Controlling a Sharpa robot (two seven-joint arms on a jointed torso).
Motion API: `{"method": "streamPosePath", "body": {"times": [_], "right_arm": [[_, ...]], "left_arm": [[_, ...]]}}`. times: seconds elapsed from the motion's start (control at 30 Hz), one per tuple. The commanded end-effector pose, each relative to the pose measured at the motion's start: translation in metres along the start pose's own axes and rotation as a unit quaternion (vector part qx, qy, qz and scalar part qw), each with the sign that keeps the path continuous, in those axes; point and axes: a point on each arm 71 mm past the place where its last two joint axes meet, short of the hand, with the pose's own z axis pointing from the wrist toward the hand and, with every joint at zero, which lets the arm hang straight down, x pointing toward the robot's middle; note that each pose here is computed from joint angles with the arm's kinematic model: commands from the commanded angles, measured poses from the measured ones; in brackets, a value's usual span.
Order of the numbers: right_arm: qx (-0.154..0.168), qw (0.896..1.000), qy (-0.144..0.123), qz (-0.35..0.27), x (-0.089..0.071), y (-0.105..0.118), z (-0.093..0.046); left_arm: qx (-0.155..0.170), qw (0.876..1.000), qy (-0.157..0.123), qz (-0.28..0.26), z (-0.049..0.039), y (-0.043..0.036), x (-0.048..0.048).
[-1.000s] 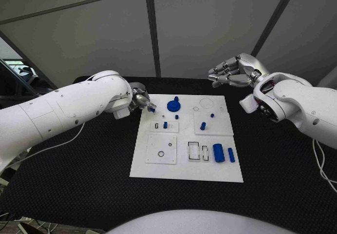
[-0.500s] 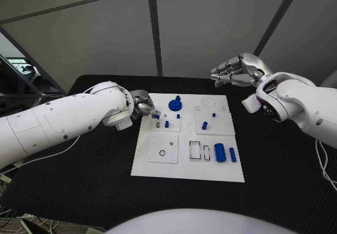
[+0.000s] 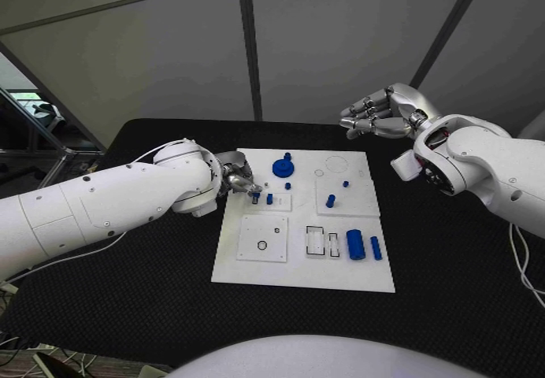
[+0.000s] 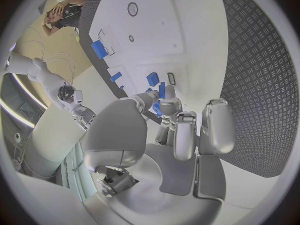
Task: Assemble the parts on the task board
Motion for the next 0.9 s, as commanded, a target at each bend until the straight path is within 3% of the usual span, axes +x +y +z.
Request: {"method": "streamPosePath", "body": {"times": [0.03, 0.9], "right_arm": [[-0.004, 1.000, 0.003, 0.000, 0.0004, 0.0014, 0.0005], [-0.005, 1.000, 0.005, -0.001, 0.0016, 0.0016, 0.0011]], "left_arm": [[-0.003, 0.999, -0.013, 0.036, 0.0005, -0.0011, -0.0011], [-0.012, 0.997, 0.006, 0.071, 0.0056, -0.0019, 0.0052]]}}
